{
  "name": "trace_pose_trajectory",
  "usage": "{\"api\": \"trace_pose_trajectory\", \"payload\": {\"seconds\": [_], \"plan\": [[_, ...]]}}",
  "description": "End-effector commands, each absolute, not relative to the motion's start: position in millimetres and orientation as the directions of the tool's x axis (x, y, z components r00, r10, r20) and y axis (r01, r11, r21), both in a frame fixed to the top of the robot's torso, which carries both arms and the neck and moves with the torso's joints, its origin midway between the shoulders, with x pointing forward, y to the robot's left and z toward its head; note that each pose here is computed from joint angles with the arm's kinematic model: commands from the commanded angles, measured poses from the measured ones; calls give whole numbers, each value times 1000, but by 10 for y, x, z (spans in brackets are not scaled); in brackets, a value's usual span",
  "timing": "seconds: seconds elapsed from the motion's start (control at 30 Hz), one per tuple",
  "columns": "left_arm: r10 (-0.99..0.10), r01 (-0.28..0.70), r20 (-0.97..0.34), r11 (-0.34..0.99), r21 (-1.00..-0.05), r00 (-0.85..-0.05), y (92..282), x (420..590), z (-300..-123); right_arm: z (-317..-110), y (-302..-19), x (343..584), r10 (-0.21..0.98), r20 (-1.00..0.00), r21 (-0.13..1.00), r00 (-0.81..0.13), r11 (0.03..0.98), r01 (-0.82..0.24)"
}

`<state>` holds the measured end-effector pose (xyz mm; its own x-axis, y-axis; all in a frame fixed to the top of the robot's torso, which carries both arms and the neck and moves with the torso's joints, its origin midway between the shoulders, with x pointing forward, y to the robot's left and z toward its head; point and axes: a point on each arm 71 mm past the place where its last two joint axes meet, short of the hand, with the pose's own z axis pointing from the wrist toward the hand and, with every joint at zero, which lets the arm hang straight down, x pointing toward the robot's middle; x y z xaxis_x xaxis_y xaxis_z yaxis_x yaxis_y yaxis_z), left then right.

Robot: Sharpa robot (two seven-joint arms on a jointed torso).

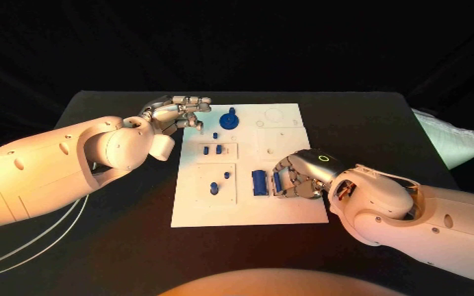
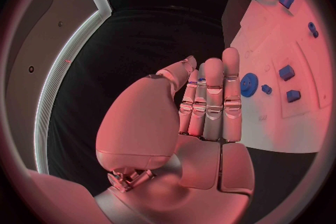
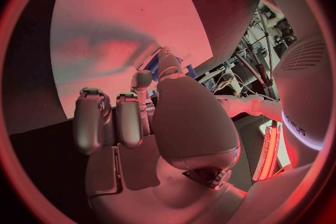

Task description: Assemble the parts on the task board

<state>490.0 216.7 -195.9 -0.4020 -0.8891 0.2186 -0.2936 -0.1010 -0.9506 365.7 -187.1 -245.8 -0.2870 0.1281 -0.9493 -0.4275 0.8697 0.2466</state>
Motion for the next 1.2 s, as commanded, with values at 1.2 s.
{"api": "trace_pose_trajectory", "payload": {"seconds": [1.2], "plan": [[-875, -299, 224, -97, -949, -430, 2138, 4889, -1958, -2474, -1861, 3652, 94, -952, 218, -292, 877, -428]]}}
